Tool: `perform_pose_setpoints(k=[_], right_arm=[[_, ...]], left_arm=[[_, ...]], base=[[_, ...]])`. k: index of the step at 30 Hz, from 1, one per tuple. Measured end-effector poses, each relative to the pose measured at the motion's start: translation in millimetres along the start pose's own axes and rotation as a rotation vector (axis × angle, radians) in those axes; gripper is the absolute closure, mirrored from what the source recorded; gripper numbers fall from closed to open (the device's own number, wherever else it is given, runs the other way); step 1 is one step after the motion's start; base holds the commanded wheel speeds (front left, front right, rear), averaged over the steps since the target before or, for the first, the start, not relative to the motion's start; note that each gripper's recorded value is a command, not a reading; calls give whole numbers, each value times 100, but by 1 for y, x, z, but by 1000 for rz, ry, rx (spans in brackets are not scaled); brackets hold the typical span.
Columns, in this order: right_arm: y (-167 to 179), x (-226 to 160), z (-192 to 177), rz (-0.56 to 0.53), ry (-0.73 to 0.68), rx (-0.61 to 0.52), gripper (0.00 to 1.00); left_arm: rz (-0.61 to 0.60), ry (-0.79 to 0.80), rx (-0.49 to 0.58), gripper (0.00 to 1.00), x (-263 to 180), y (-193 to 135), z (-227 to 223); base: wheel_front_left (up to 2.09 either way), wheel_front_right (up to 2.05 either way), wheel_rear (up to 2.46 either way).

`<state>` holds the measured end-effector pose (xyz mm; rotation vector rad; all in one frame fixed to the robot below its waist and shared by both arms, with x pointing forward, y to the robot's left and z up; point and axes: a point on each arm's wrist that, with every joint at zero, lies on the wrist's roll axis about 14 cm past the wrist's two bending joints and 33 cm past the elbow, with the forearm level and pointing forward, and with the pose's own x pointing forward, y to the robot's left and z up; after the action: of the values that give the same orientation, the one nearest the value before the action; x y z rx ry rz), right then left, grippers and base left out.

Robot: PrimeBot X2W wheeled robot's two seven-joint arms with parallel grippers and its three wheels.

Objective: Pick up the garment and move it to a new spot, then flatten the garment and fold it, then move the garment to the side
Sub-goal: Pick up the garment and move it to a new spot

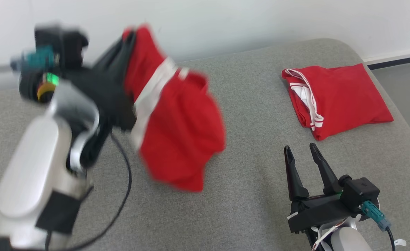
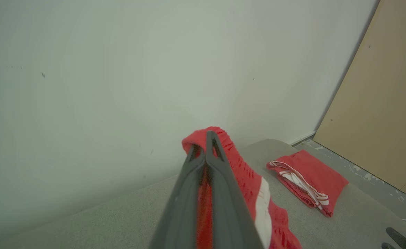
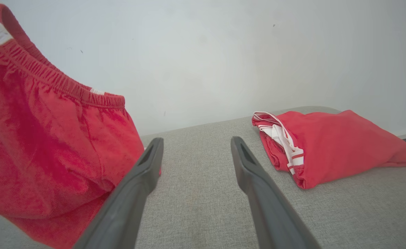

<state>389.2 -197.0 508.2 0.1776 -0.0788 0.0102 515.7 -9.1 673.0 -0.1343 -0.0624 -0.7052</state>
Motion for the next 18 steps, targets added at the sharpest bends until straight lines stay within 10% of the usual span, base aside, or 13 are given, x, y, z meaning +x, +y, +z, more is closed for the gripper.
perform_pose_setpoints(k=[11,13,14,15,18], right_arm=[[1,-3,-4,3,13,1,0],[2,-3,-4,5,12,1,0],[3,-3,-4,8,13,1,0],[4,-5,-5,12,16,1,0],[8,-11,-9,20,30,1,0]], left_arm=[[181,302,-174,100,-68,31,-162],[182,307,-178,52,-73,29,-169],[181,301,-166,52,-75,29,-170],[183,292,-145,0,-76,30,-168],[207,228,-114,0,-80,35,-155]], base=[[0,0,0],[0,0,0],[0,0,0],[0,0,0],[0,0,0]])
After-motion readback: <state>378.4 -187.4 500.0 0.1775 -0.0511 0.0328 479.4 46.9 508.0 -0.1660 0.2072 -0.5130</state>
